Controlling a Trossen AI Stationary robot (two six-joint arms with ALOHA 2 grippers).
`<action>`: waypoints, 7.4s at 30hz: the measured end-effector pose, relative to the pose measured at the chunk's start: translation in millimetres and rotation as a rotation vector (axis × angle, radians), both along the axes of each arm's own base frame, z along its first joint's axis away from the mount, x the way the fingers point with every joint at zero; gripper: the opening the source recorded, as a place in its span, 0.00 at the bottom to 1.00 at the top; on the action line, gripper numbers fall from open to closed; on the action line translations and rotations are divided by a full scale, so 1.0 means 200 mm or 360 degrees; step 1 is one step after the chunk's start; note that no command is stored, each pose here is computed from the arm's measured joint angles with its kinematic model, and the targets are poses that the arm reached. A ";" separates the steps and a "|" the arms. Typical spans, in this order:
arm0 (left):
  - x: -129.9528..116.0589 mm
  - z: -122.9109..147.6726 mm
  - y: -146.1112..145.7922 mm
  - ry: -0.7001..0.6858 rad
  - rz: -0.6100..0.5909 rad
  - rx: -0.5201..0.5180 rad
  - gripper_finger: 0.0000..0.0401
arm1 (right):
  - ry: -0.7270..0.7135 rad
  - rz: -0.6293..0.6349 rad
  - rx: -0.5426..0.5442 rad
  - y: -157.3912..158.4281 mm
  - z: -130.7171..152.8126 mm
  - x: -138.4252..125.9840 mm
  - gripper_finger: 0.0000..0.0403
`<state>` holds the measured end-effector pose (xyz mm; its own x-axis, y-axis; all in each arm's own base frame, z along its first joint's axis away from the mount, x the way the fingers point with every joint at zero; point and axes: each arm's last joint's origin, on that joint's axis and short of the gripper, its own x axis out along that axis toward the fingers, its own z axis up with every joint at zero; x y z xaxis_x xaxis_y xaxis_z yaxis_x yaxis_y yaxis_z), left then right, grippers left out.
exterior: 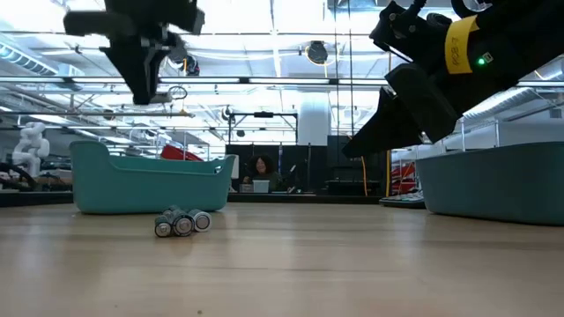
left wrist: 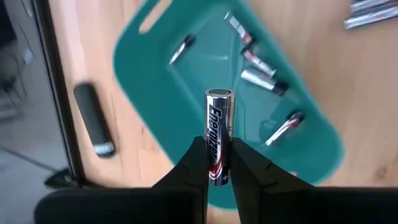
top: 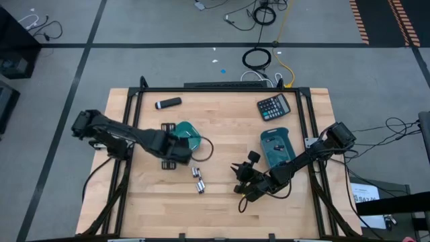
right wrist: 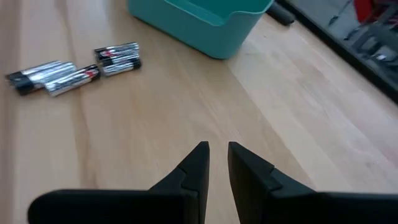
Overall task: Sort batteries
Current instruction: Put the white battery into the green bin
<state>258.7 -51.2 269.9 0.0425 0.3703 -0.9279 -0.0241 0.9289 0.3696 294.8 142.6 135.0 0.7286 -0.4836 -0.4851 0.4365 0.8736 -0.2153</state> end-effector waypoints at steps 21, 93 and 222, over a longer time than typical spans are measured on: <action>0.03 -0.12 0.06 -0.0075 0.0071 -0.0128 0.46 | 0.0021 0.0033 0.0037 0.00 0.00 0.00 0.12; 0.30 -0.62 -0.36 0.0324 -0.1497 -0.0216 0.36 | 0.0035 0.0039 0.0028 0.00 -0.01 0.00 0.12; 0.38 -0.65 -0.29 0.0318 -0.1519 -0.0302 0.29 | 0.0108 0.0090 0.0047 0.01 -0.07 0.01 0.12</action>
<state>335.2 -108.5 140.4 0.0817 0.1069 -0.9909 0.8110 0.5708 0.1284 296.7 144.4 121.5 0.7193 -0.4271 -0.5479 0.3714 0.9029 -0.2163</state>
